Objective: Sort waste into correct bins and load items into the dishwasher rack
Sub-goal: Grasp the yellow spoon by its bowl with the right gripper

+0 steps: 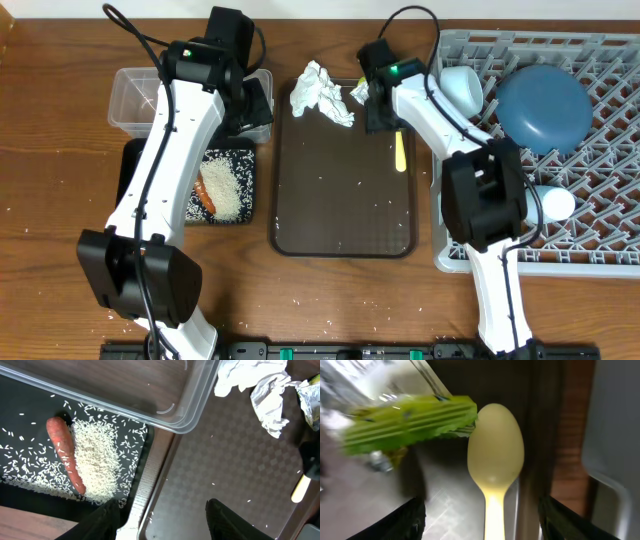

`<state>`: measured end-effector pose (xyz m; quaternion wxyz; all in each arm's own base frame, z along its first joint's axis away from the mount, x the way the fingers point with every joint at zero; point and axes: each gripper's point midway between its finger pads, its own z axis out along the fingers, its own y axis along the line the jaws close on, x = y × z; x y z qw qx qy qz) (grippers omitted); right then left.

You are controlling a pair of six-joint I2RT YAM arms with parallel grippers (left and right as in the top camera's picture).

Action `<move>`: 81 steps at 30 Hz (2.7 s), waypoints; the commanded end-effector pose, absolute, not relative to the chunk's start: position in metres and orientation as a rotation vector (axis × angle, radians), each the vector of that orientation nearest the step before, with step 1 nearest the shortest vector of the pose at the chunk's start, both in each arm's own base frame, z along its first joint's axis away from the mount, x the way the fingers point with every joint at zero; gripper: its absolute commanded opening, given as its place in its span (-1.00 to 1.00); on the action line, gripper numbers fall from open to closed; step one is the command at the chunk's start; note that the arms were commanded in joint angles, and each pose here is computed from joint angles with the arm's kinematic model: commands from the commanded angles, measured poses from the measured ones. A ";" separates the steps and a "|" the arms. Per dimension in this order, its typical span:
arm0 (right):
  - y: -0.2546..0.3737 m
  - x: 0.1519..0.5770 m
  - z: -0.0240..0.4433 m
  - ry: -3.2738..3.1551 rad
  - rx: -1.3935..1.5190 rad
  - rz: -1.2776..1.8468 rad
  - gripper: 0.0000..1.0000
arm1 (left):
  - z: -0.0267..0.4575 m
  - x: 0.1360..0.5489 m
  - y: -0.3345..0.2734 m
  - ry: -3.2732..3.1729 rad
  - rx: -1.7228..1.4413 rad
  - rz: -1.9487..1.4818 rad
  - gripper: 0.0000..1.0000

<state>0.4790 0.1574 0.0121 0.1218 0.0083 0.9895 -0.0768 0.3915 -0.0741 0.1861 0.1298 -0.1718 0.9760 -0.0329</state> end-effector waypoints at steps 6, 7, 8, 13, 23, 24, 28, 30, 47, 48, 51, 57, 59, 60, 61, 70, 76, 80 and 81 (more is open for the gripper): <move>0.158 0.483 -0.005 2.884 0.045 -0.258 0.20 | 0.198 0.395 -0.069 2.797 -0.520 -0.092 0.18; 0.158 0.484 -0.005 2.878 0.046 -0.254 0.17 | 0.198 0.394 -0.069 2.799 -0.520 -0.091 0.18; 0.159 0.485 -0.005 2.875 0.046 -0.252 0.13 | 0.198 0.394 -0.069 2.800 -0.519 -0.090 0.18; 0.158 0.482 -0.007 2.885 0.045 -0.254 -0.08 | 0.198 0.393 -0.069 2.804 -0.520 -0.088 0.18; 0.135 0.464 -0.029 2.955 0.077 -0.309 -0.01 | 0.197 0.391 -0.069 2.811 -0.521 -0.084 0.18; 0.133 0.462 -0.032 2.967 0.081 -0.305 -0.03 | 0.197 0.391 -0.069 2.811 -0.521 -0.084 0.18; 0.130 0.454 -0.044 2.998 0.093 -0.276 -0.39 | 0.197 0.391 -0.069 2.811 -0.521 -0.085 0.18; 0.131 0.452 -0.047 3.006 0.091 -0.264 -0.62 | 0.197 0.391 -0.069 2.811 -0.521 -0.085 0.18; 0.142 0.434 -0.044 3.112 -0.003 -0.167 -0.94 | 0.197 0.390 -0.069 2.814 -0.521 -0.083 0.18; 0.144 0.431 -0.041 3.130 -0.021 -0.153 -0.93 | 0.197 0.390 -0.069 2.814 -0.522 -0.083 0.18; 0.148 0.428 -0.029 3.163 -0.074 -0.116 -0.92 | 0.197 0.390 -0.069 2.814 -0.522 -0.083 0.18; 0.156 0.435 0.012 3.165 -0.166 -0.054 -0.92 | 0.197 0.390 -0.069 2.814 -0.521 -0.083 0.18; 0.160 0.439 0.031 3.151 -0.192 -0.029 -0.91 | 0.197 0.390 -0.069 2.814 -0.522 -0.084 0.18; 0.161 0.441 0.038 3.144 -0.201 -0.020 -0.91 | 0.197 0.390 -0.069 2.814 -0.522 -0.084 0.18; 0.162 0.443 0.046 3.136 -0.205 -0.011 -0.89 | 0.197 0.390 -0.069 2.814 -0.522 -0.084 0.18; 0.170 0.452 0.077 3.084 -0.268 0.050 -0.73 | 0.197 0.390 -0.069 2.814 -0.522 -0.083 0.18; 0.174 0.455 0.052 3.071 -0.312 0.040 0.01 | 0.197 0.390 -0.069 2.815 -0.522 -0.083 0.18; 0.176 0.459 0.030 3.055 -0.305 0.048 0.10 | 0.196 0.389 -0.068 2.818 -0.522 -0.081 0.18; 0.177 0.461 0.024 3.046 -0.305 0.052 0.09 | 0.196 0.389 -0.068 2.819 -0.522 -0.081 0.18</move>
